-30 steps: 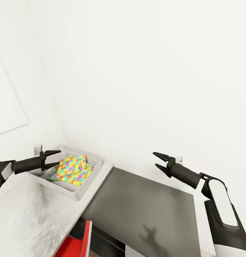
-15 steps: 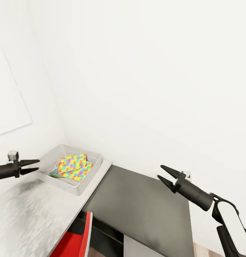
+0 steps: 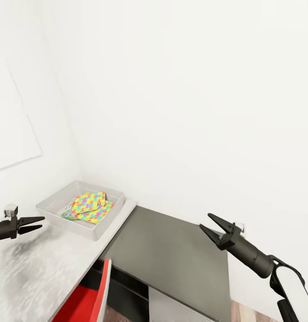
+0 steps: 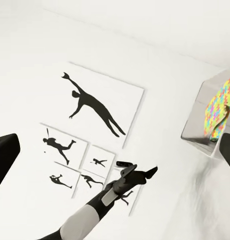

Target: Put all the toys in the child's room - the three board games (two on the bed and one on the table), the two jigsaw puzzles on the table, and the tennis ball on the table - inside the toy box on the table in the child's room.

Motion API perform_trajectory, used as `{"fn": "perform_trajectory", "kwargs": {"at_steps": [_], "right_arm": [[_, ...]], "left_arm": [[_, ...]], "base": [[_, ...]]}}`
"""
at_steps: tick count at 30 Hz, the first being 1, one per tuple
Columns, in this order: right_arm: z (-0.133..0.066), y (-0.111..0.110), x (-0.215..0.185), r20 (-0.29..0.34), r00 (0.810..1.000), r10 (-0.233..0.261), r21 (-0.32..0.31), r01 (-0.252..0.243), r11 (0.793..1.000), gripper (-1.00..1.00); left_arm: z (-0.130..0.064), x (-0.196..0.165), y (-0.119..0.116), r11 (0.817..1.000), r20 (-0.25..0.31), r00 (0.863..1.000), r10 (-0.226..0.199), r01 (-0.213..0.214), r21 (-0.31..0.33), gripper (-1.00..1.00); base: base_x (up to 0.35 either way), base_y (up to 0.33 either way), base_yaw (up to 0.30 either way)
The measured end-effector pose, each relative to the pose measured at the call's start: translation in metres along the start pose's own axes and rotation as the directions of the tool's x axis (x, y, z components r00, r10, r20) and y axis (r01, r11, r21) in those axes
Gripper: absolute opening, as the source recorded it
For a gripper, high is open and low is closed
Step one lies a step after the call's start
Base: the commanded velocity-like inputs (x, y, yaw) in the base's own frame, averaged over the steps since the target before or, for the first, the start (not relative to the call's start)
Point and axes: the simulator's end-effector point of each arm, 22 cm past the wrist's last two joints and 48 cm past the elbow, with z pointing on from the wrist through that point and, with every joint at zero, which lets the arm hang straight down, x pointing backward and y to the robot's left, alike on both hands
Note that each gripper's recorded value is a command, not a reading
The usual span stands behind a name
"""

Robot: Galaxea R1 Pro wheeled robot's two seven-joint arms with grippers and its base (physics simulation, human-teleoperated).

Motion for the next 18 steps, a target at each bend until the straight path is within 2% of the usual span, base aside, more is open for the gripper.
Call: {"fn": "perform_trajectory", "kwargs": {"at_steps": [4, 9, 14, 18], "right_arm": [[0.001, 0.006, -0.004, 0.025, 0.999, -0.023, -0.022, 0.023, 0.999, 1.00], [0.003, 0.013, -0.009, 0.059, 0.996, -0.069, -0.037, 0.071, 0.997, 1.00], [0.002, 0.015, -0.006, 0.046, 0.991, -0.129, -0.030, 0.130, 0.991, 1.00], [0.002, 0.019, -0.004, 0.040, 0.986, -0.162, -0.040, 0.163, 0.986, 1.00]], "left_arm": [[-0.002, -0.002, -0.003, 1.000, 0.006, 1.000, 0.007, -0.007, 0.004, 1.00], [-0.001, -0.003, -0.008, 1.000, 0.011, 1.000, 0.013, -0.013, 0.013, 1.00], [-0.005, -0.005, -0.011, 1.000, 0.018, 1.000, 0.020, -0.020, 0.011, 1.00], [-0.019, -0.009, -0.010, 1.000, 0.030, 0.999, 0.027, -0.026, -0.006, 1.00]], "base": [[-0.210, -0.188, 0.000], [-0.101, -0.062, 0.000], [-0.018, -0.010, 0.000], [-0.093, 0.002, 0.000]]}}
